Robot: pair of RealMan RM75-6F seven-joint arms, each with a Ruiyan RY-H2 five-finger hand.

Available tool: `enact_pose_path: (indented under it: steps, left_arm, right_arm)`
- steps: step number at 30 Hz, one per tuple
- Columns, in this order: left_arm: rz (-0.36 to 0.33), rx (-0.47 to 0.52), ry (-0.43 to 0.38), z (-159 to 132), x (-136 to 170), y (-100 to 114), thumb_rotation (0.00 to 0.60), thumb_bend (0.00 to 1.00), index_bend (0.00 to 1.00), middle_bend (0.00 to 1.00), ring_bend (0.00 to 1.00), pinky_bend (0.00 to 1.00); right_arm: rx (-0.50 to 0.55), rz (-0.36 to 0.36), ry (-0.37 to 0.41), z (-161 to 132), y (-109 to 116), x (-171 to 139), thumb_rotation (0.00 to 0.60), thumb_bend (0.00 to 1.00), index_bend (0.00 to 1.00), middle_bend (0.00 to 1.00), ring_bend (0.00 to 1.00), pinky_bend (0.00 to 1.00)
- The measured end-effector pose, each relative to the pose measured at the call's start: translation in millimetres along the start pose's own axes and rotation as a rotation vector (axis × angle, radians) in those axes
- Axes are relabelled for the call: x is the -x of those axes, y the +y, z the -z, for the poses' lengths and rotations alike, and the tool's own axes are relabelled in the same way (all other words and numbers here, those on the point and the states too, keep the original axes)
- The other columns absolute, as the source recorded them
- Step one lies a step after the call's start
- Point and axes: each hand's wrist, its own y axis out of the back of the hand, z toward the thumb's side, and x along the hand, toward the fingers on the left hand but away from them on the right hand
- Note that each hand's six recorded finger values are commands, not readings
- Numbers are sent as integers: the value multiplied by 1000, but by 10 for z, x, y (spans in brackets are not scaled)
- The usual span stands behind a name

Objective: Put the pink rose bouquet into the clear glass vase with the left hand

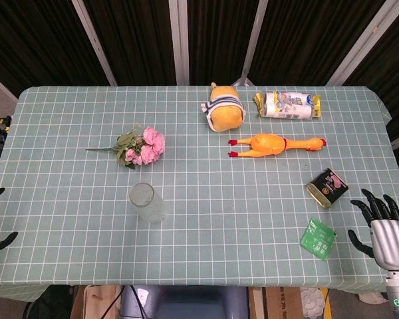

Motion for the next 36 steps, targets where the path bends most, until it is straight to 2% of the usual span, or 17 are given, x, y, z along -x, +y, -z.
enact_pose_path:
  steps: [15, 19, 26, 31, 36]
  left_arm:
    - [8, -18, -11, -58, 6, -30, 600, 179, 160, 24, 0, 67]
    - [9, -1, 12, -5, -9, -21, 600, 179, 160, 24, 0, 68]
    - [11, 3, 18, 13, -20, -21, 600, 179, 155, 22, 0, 67]
    - [47, -19, 20, 24, -89, -76, 600, 179, 150, 22, 0, 67]
    - [104, -53, 0, 42, -320, -78, 600, 148, 149, 19, 0, 67]
  right_arm:
    - [11, 8, -14, 40, 32, -4, 600, 325, 258, 121, 174, 87]
    - [7, -9, -14, 46, 7, -18, 600, 326, 258, 121, 173, 87]
    - [16, 3, -17, 53, 32, -23, 600, 326, 258, 121, 174, 88]
    - [28, -3, -25, 67, 24, -26, 600, 326, 258, 121, 174, 88]
    - [37, -1, -29, 86, 34, -27, 600, 326, 258, 122, 174, 87]
